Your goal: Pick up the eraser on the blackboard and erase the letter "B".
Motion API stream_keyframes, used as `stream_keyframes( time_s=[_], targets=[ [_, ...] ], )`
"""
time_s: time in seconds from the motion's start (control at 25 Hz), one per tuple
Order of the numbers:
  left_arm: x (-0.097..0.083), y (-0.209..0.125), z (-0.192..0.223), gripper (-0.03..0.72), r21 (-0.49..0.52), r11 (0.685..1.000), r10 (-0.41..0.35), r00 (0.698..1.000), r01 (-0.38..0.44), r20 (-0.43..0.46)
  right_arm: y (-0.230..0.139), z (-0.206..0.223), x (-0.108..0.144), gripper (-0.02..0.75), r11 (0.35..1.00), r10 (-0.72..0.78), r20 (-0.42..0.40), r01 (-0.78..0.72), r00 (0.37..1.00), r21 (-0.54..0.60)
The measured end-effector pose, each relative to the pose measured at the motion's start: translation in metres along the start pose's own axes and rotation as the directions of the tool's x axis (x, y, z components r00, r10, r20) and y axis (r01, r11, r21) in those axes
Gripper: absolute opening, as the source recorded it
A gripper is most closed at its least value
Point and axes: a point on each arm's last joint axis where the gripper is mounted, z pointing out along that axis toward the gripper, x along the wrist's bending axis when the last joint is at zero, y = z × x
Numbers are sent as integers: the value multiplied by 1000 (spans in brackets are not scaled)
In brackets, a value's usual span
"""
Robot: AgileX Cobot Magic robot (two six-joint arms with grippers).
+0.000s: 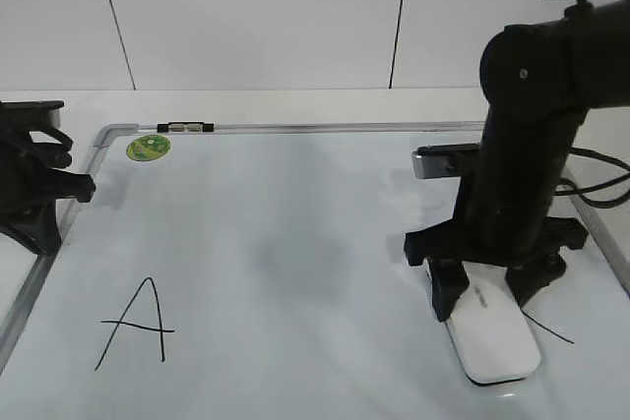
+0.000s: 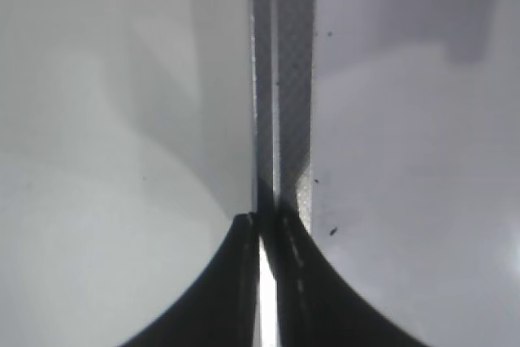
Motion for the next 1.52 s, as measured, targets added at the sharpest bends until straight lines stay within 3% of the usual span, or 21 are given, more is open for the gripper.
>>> stream_keyframes(
  time_s=[0.4, 0.56, 1.52],
  targets=[
    [0, 0, 0, 22, 3, 1000, 0, 1000, 0, 0, 3, -9, 49, 539, 992, -108, -57, 104, 992, -68],
    [0, 0, 0, 22, 3, 1000, 0, 1000, 0, 0, 4, -13, 55, 539, 990, -118, -68, 113, 991, -83],
    [0, 0, 0, 22, 3, 1000, 0, 1000, 0, 0, 23, -3, 7, 538, 999, -36, -3, 36, 999, -23]
  ],
)
